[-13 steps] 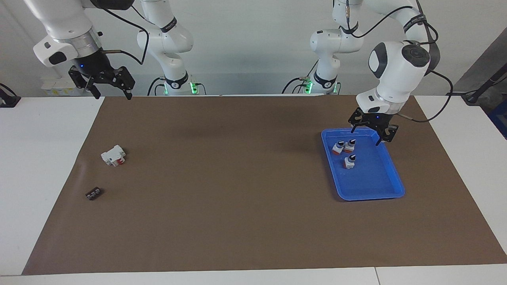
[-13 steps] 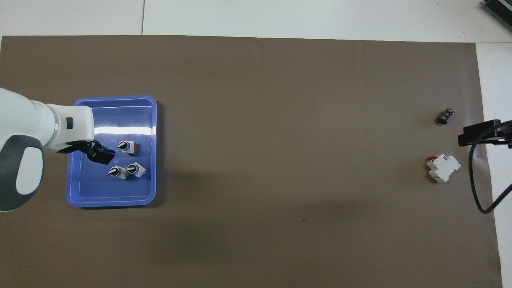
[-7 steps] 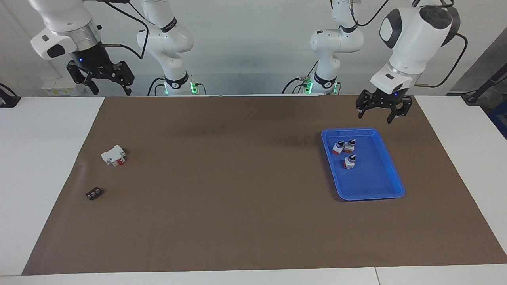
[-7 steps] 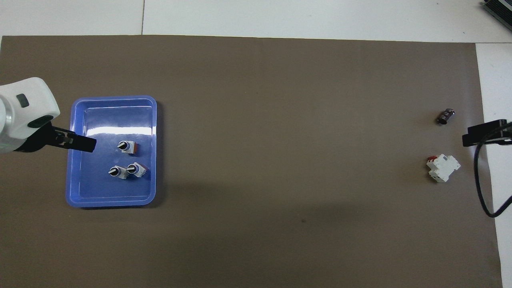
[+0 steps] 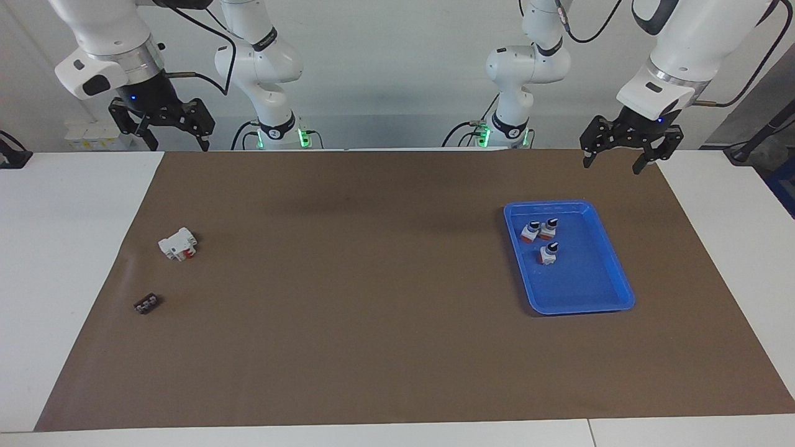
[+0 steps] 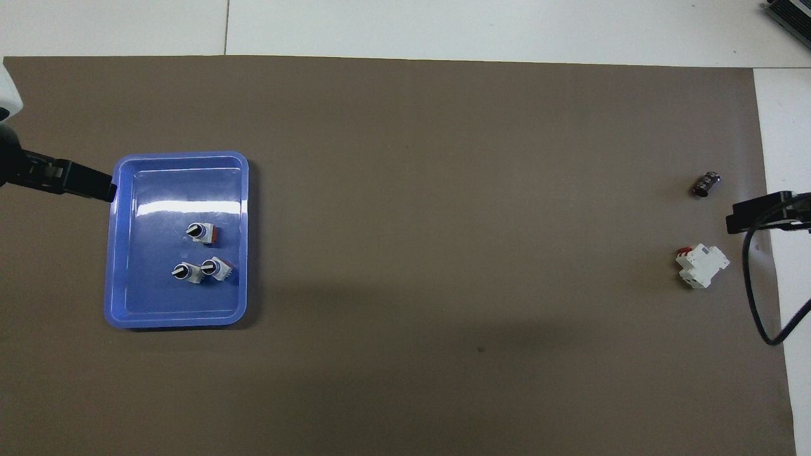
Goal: Turn and place switch with both arms
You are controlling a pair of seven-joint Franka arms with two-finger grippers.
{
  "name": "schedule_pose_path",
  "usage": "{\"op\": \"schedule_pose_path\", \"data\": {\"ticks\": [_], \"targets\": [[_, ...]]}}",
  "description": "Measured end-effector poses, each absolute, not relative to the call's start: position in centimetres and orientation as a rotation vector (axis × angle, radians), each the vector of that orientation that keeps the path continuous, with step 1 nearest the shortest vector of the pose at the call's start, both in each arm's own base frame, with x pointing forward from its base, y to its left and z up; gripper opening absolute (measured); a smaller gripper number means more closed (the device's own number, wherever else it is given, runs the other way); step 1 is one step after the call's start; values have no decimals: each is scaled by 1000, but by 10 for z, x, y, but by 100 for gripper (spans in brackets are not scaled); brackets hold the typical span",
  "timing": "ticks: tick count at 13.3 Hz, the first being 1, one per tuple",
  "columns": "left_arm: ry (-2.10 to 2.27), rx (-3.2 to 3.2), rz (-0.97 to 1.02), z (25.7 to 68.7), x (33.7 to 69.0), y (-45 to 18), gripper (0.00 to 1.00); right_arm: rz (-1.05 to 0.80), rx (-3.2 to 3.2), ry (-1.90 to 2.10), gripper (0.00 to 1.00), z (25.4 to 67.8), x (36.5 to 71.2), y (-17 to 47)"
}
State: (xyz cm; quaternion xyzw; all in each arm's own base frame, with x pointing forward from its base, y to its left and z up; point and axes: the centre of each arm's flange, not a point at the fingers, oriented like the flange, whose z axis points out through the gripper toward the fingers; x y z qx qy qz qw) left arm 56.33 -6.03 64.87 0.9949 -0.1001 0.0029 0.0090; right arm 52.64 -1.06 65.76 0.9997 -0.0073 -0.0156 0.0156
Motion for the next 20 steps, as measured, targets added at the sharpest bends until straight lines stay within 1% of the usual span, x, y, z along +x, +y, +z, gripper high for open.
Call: {"op": "schedule_pose_path", "data": {"ticks": [2,7,20], "targets": [[-215,3117,-16,649,557,-61,100,-49,3110,-18,100,658,526,-9],[-185,3122,-38,654,536,-59,100,-49,3110,-19,100,658,526,-9],[-211,3093,-36,651,537,-53,100,-49,3110,-19,100,658,526,-9]]}}
